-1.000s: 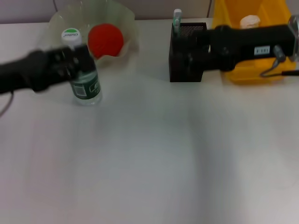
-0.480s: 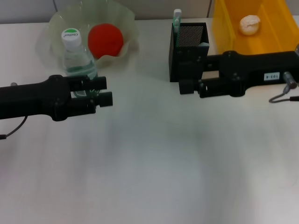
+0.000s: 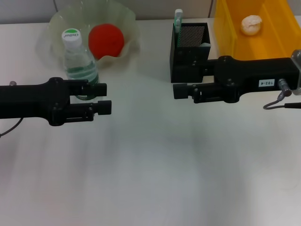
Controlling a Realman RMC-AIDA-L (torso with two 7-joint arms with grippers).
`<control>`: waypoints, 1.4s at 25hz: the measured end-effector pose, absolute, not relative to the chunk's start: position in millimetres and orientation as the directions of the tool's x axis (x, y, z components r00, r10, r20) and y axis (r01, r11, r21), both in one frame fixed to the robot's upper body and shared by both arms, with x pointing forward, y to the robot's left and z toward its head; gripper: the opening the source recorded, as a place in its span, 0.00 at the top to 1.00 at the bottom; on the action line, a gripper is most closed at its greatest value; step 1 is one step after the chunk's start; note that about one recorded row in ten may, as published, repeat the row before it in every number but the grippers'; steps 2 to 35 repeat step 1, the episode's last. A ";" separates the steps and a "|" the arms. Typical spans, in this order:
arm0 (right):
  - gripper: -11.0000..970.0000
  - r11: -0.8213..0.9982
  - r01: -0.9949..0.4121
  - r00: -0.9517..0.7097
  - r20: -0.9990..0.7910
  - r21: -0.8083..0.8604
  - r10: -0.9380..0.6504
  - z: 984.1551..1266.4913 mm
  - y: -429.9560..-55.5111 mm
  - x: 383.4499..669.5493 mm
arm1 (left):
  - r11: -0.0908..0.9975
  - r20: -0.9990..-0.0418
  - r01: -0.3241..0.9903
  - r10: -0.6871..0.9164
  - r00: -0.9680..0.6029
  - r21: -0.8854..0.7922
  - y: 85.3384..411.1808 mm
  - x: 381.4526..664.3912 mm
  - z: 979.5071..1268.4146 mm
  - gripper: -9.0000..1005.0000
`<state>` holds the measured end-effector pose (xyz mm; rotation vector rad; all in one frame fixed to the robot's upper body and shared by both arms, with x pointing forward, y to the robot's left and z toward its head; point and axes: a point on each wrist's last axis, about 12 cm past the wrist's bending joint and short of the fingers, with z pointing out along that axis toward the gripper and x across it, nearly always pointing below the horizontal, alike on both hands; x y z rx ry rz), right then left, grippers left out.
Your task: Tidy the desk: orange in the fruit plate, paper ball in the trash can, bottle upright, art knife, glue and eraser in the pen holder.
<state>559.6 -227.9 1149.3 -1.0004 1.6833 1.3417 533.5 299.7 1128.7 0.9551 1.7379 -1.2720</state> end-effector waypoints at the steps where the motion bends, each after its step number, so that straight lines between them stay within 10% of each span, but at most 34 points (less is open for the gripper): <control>1: 0.29 0.145 -0.906 -0.415 -0.902 0.398 -0.121 1148.8 -226.9 559.4 | 0.225 -0.896 0.892 0.127 -0.426 -0.393 300.7 533.2 1128.7 0.40; 35: 0.29 0.145 -0.906 -0.415 -0.902 0.398 -0.121 1148.8 -226.9 559.4 | 0.225 -0.896 0.892 0.127 -0.426 -0.393 300.7 533.2 1128.7 0.40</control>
